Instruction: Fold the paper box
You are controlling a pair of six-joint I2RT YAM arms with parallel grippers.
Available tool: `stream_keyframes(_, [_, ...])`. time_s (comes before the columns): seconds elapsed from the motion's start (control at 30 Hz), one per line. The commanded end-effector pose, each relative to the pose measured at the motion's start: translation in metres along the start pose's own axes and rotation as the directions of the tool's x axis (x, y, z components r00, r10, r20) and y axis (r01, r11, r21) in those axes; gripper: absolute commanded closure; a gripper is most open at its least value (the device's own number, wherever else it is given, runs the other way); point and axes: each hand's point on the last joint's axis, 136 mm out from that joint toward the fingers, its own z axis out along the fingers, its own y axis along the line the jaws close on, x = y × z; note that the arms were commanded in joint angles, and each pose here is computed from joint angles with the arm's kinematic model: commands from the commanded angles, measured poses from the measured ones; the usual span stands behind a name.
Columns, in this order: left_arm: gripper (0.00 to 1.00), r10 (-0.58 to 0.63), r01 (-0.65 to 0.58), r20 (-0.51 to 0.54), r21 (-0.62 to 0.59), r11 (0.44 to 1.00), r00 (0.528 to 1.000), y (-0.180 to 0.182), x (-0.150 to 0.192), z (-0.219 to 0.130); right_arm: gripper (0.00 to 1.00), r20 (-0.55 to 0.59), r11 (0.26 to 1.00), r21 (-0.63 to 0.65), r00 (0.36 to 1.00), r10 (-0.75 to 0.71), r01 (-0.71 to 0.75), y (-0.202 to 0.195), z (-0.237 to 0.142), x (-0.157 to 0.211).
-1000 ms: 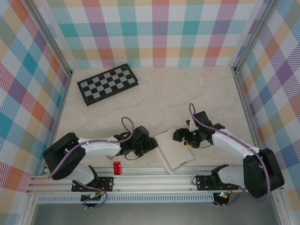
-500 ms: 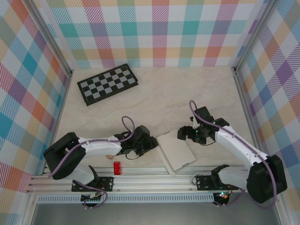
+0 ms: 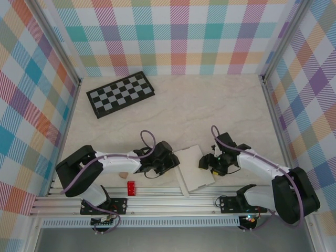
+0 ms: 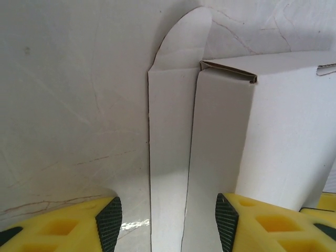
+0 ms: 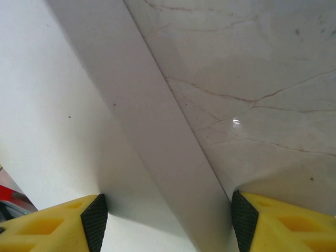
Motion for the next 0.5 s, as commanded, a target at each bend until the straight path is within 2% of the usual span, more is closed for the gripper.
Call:
stream_keyframes(0.0, [0.48, 0.047, -0.046, -0.009, 0.104, 0.993, 0.999, -0.036, 0.004, 0.014, 0.35, -0.032, 0.990, -0.131, 0.998, 0.049, -0.053, 0.022, 0.008, 0.003])
stream_keyframes(0.17, [0.53, 0.098, -0.101, 0.023, 0.143, 0.985, 0.995, -0.067, -0.004, 0.006, 0.37, -0.030, 0.979, -0.184, 0.997, 0.078, -0.082, 0.033, 0.007, 0.001])
stream_keyframes(0.33, [0.56, 0.120, -0.120, 0.011, 0.183, 0.976, 0.993, -0.089, -0.004, 0.007, 0.39, -0.045, 0.969, -0.227, 0.995, 0.093, -0.100, 0.046, 0.010, 0.003])
stream_keyframes(0.4, [0.61, 0.124, -0.125, 0.021, 0.181, 0.975, 0.992, -0.090, -0.006, 0.005, 0.39, -0.042, 0.968, -0.229, 0.995, 0.093, -0.100, 0.049, 0.009, 0.005])
stream_keyframes(0.47, [0.75, 0.142, -0.145, 0.031, 0.153, 0.978, 0.989, -0.086, -0.009, 0.002, 0.39, -0.030, 0.968, -0.231, 0.995, 0.098, -0.102, 0.050, 0.008, 0.004])
